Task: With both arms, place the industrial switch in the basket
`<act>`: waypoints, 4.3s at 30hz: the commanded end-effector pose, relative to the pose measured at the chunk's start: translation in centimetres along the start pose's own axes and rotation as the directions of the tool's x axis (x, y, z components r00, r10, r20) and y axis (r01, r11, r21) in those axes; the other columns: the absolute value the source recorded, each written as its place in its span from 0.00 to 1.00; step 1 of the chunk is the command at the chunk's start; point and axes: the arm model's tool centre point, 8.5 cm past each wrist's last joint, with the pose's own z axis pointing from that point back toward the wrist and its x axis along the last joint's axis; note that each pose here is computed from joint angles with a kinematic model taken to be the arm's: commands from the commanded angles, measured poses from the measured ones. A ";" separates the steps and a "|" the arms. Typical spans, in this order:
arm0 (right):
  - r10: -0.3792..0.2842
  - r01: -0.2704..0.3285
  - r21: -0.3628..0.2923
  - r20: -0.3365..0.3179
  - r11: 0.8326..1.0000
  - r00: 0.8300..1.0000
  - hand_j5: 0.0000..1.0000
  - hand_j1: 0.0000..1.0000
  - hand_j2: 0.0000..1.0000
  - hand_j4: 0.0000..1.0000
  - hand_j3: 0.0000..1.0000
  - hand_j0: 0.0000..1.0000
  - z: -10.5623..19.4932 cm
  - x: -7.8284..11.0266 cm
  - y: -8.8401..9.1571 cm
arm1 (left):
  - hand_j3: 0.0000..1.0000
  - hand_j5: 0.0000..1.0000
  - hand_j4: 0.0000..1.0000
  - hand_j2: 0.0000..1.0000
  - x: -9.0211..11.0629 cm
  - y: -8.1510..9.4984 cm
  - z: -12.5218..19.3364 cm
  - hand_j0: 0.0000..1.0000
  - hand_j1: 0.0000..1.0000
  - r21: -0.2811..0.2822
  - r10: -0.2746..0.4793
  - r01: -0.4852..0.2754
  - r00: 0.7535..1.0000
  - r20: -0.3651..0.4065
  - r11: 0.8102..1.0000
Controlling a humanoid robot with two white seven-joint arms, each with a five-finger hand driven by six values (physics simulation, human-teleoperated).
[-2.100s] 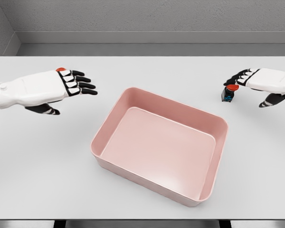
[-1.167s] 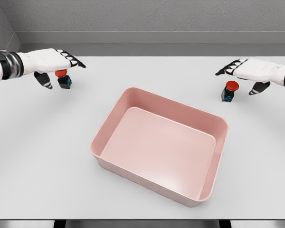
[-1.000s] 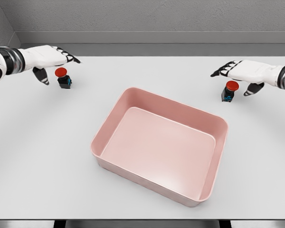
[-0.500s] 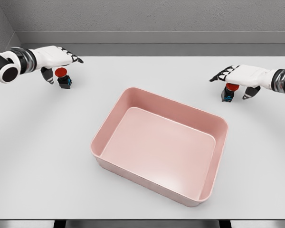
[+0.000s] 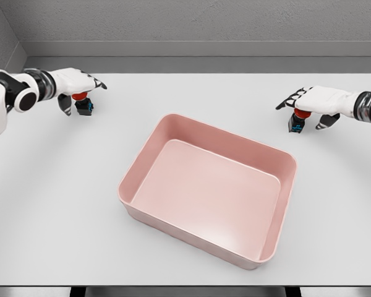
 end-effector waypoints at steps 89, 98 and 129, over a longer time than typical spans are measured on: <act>0.236 -0.205 -0.242 0.107 0.948 0.966 0.48 0.48 0.48 0.48 0.48 0.48 10.6 5.7 -6.4 | 0.51 0.51 0.51 0.51 16.0 6.8 14.1 0.51 0.51 0.358 -0.370 0.145 0.595 0.713 0.922; 0.245 -0.193 -0.288 0.155 0.938 0.957 0.48 0.48 0.48 0.48 0.48 0.48 11.8 7.7 -6.9 | 0.53 0.53 0.53 0.53 18.3 5.6 13.9 0.53 0.53 0.356 -0.388 0.170 0.544 0.744 0.919; 0.246 -0.145 -0.322 0.299 0.936 0.922 0.48 0.48 0.48 0.48 0.48 0.48 9.8 12.7 -5.8 | 1.00 1.00 1.00 1.00 23.8 5.1 13.1 1.00 1.00 0.370 -0.418 0.196 0.415 0.808 0.908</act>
